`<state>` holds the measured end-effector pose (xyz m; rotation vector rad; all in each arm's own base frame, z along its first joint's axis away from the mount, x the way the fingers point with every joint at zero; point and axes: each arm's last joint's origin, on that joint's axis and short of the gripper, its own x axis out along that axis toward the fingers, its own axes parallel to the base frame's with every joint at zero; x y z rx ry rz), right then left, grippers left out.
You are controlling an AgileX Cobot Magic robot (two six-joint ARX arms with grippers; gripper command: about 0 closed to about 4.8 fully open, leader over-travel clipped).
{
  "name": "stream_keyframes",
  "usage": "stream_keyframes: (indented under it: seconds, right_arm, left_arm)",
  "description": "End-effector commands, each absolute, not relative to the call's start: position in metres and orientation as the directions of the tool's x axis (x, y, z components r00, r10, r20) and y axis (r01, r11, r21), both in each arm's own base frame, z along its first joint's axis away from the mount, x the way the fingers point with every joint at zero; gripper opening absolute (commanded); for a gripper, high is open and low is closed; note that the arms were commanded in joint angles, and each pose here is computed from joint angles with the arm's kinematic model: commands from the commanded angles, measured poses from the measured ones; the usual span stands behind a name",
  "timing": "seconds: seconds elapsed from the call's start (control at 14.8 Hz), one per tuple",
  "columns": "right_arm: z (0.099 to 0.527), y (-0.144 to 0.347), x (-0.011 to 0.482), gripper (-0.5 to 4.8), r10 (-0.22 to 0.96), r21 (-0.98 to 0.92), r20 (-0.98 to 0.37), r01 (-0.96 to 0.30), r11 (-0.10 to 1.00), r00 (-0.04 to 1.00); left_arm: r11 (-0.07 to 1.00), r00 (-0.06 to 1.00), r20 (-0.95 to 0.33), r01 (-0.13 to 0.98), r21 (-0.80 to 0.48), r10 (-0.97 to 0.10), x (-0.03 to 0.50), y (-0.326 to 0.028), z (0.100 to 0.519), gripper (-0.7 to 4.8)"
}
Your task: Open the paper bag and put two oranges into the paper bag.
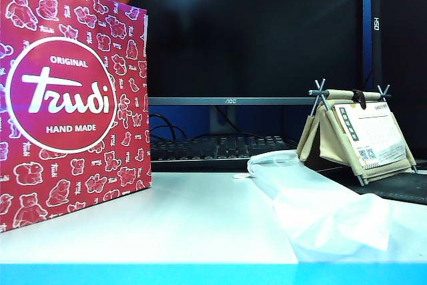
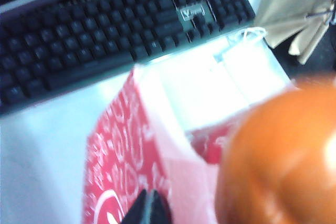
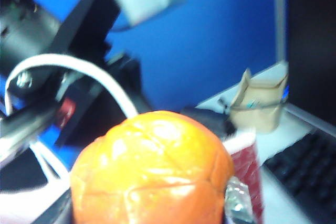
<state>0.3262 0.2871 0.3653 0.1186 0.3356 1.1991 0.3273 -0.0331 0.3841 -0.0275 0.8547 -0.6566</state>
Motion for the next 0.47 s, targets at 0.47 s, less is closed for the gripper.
stream_keyframes:
  seconds: [0.47]
  right_arm:
    - [0.3644,0.2899,0.3181,1.62,0.939,0.329,-0.235,-0.888,0.322,0.253]
  left_arm:
    - [0.807,0.510,-0.665,0.535,-0.251,-0.546,0.3292,-0.0329,0.3893,-0.04]
